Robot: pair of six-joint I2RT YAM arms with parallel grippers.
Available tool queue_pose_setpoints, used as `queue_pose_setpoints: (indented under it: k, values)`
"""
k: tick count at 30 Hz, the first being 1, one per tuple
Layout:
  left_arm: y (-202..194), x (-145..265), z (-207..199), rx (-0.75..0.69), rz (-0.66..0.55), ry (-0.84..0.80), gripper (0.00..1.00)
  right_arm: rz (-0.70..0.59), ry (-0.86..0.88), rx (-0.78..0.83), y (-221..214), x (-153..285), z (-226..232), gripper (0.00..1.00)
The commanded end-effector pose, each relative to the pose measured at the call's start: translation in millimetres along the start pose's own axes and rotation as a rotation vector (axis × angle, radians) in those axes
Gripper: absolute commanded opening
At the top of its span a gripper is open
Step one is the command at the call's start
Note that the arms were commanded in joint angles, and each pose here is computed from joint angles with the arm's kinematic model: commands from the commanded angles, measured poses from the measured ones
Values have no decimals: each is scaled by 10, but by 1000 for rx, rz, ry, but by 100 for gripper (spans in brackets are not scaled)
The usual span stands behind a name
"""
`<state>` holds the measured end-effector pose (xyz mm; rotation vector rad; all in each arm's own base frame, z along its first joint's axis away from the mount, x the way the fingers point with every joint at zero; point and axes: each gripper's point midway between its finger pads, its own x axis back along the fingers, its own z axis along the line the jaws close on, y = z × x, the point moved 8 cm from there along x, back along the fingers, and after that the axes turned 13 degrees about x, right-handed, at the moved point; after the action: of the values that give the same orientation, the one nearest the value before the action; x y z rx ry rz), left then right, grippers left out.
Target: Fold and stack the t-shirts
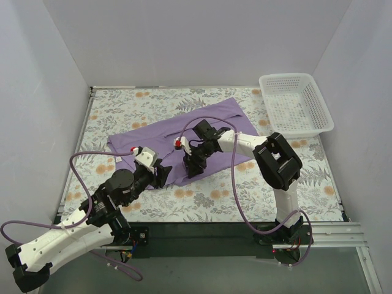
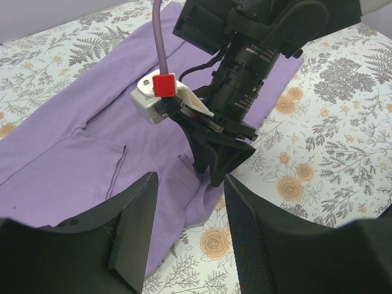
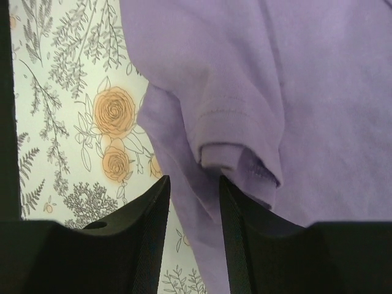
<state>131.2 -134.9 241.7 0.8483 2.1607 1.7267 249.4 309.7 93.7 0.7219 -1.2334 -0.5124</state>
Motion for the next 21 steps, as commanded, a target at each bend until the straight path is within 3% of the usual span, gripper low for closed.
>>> queue_pose_setpoints:
  k: [1,15,17,21]
  values:
    - [-55,-16,16,-7,16,1,46,-84,15,18,242,15,-64,45]
    - [-100,-31,-1,-27,38,-27,46,-134,59,-57,367,-72,-163,43]
    - [-132,-48,-7,-61,57,-47,46,-135,66,-82,364,-98,-179,40]
    - [-212,-100,-27,-139,104,-100,45,-132,68,-131,354,-137,-201,20]
